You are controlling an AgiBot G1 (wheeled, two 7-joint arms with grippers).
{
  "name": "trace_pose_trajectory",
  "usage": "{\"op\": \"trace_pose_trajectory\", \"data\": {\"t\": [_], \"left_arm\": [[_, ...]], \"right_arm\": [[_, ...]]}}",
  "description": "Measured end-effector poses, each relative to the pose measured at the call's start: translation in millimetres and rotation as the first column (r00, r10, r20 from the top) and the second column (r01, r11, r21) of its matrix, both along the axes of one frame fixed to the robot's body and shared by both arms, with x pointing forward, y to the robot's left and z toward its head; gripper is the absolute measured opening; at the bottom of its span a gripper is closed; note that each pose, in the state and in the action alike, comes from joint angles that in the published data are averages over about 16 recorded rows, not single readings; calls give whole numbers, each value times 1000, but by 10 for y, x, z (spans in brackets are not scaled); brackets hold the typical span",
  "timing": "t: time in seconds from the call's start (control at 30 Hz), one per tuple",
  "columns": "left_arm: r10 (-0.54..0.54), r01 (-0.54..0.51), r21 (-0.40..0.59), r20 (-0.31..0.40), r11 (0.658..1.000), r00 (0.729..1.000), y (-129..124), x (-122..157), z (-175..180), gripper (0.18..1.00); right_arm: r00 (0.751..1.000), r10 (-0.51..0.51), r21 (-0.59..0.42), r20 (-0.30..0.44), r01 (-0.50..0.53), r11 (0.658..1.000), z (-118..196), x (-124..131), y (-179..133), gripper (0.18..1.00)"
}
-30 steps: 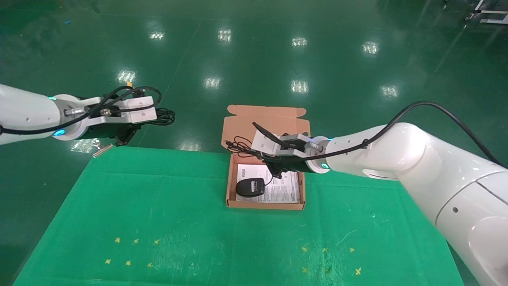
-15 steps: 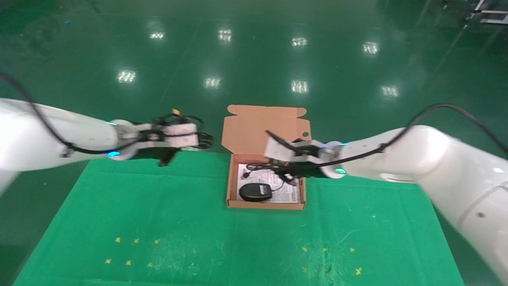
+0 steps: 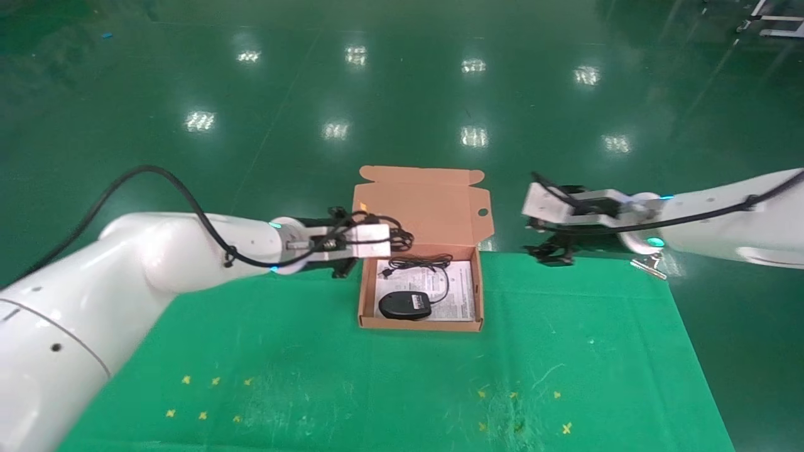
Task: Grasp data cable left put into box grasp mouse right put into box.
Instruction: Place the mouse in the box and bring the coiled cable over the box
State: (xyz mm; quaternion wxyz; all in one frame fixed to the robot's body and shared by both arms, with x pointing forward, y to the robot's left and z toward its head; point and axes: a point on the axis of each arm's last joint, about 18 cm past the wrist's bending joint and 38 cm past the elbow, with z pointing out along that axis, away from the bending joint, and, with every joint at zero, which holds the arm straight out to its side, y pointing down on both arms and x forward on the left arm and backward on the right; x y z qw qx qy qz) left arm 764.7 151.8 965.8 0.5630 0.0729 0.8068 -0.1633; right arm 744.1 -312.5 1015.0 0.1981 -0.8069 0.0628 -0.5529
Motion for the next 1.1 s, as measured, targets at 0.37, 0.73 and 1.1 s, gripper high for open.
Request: {"op": "trace_pose_trajectory", "data": {"t": [0.37, 0.73, 1.1], "left_arm": [[-117, 117, -2, -9, 993, 993, -313, -66, -197, 263], [-196, 196, -16, -24, 981, 980, -549, -167, -310, 263], [-226, 226, -20, -20, 974, 974, -634, -212, -314, 273]], "right_arm": [[998, -54, 0, 19, 54, 999, 75, -187, -484, 875], [997, -66, -2, 26, 66, 998, 81, -263, -582, 985], [997, -68, -4, 28, 68, 998, 82, -276, -584, 1000]]}}
